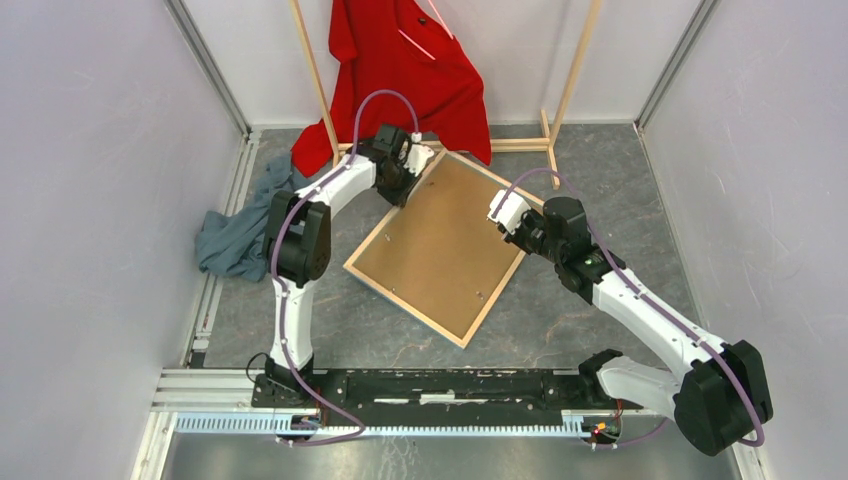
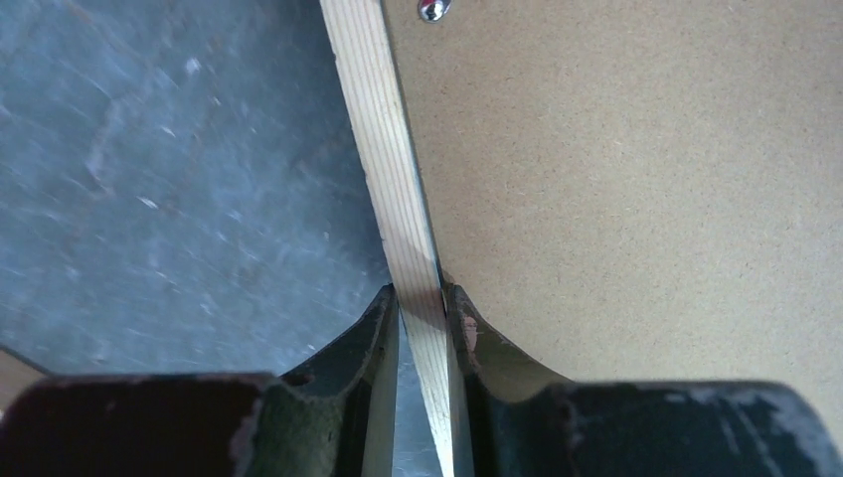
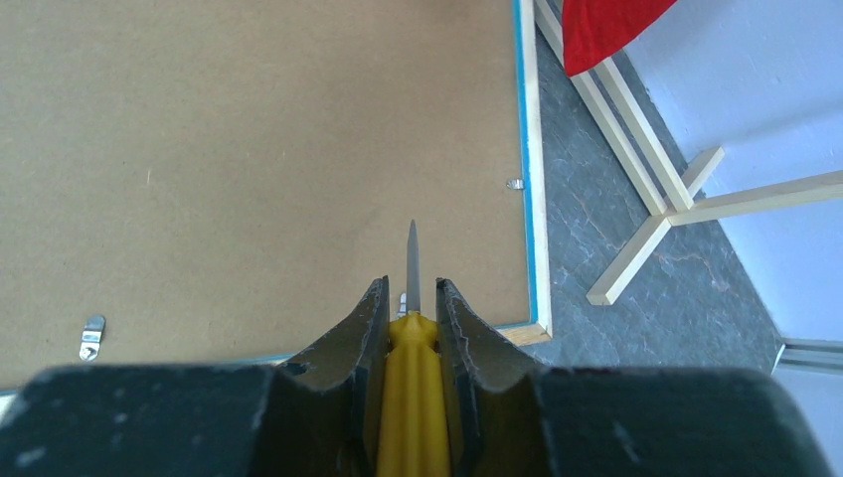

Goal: Take the photo out of the frame
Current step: Adjust the photo frame at the center of the board.

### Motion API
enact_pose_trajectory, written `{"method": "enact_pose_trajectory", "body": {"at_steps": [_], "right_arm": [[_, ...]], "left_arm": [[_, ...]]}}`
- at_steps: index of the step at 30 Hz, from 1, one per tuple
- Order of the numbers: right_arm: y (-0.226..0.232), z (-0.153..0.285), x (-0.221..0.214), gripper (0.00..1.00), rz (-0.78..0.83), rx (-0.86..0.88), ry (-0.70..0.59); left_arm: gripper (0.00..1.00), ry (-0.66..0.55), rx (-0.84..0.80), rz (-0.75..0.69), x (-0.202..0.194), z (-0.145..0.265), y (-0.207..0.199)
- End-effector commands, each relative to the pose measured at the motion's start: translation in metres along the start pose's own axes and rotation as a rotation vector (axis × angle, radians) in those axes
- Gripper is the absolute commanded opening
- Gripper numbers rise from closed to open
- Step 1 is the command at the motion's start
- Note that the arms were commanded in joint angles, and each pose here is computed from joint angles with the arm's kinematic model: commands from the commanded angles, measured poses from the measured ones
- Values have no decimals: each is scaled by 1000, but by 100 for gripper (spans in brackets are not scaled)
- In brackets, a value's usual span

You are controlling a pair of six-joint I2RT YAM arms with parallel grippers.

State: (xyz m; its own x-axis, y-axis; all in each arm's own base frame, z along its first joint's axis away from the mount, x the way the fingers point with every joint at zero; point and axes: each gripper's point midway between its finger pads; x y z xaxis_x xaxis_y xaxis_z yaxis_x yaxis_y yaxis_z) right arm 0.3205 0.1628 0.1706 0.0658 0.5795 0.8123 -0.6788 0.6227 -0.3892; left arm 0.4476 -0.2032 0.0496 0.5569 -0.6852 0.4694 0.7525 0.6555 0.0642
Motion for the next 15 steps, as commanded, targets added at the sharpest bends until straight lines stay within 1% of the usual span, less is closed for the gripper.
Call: {"method": "enact_pose_trajectory", "body": {"at_steps": [1,3,6,12,15], "right_arm": [[-9,2,14,0,-3,-39,-53],[-12,1,12,0,-7,-53,-48],[-15,0,7,0,-19,-75,-25],[-27,-2,5,0,-29,-138,-14],[-43,0,-4,0,-58,-225,18]], "left_arm": [[27,-119,24,-244,46,19,14],[28,-116,25,-288,49,20,15],[28,-100,17,-309,45,18,15],[29,-62,-66,-302,26,3,-1],[29,-47,-128,-300,13,-5,-14]]}}
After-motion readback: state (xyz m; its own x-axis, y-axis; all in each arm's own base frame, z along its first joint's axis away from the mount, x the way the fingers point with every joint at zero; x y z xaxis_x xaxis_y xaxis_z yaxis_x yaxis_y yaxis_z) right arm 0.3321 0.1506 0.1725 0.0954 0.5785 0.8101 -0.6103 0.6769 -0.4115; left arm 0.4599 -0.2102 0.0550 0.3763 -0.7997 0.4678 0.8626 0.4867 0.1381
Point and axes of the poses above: each gripper's point midway between its finger pads, its own z axis back along the fingers, its own y axis along the line the jaws close on, x = y × z, and after that the axes turned 5 degrees about -z, right-handed
